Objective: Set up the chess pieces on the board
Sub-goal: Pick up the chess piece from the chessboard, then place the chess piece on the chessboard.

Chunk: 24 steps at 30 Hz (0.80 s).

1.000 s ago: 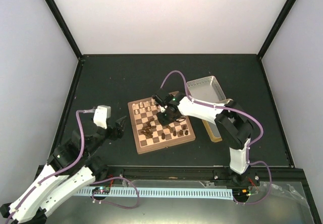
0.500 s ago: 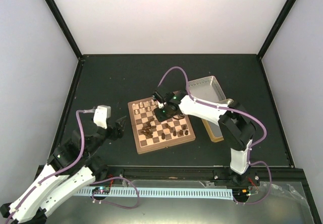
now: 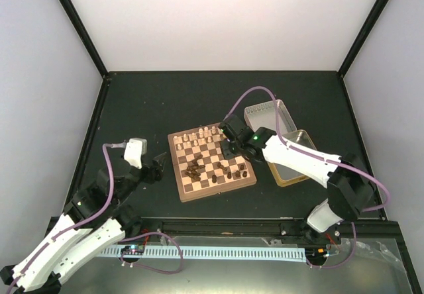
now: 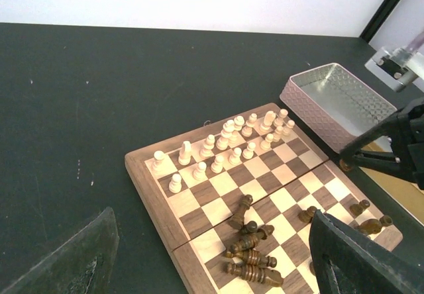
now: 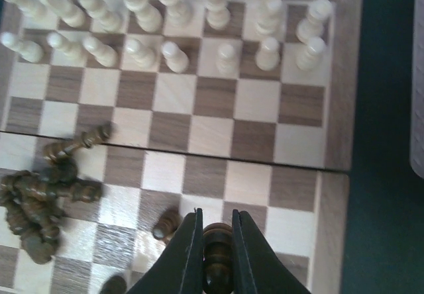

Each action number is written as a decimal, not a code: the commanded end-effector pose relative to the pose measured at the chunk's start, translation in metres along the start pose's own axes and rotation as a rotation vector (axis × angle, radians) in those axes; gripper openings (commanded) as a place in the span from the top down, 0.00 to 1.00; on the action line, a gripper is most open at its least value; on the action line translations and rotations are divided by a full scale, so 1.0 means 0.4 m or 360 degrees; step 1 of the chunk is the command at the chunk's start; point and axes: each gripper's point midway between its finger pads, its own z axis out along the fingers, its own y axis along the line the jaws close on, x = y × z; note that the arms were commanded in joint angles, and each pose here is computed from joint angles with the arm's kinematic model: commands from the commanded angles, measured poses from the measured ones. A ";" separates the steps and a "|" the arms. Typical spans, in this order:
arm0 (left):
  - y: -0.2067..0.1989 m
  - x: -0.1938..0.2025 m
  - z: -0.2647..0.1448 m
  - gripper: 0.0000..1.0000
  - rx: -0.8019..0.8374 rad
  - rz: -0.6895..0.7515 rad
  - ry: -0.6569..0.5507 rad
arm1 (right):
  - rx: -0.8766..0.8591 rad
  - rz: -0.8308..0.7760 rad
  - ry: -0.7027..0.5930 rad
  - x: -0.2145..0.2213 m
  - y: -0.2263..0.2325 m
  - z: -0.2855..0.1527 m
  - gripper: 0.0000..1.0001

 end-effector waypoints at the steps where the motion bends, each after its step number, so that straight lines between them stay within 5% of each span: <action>1: 0.008 0.008 0.005 0.19 -0.0032 -0.0008 0.0025 | 0.0124 0.0078 0.0001 0.028 -0.058 -0.007 0.93; 24: -0.010 0.025 0.022 0.18 0.0014 0.0025 0.0091 | 0.0030 0.0049 0.0304 0.125 -0.046 0.057 0.94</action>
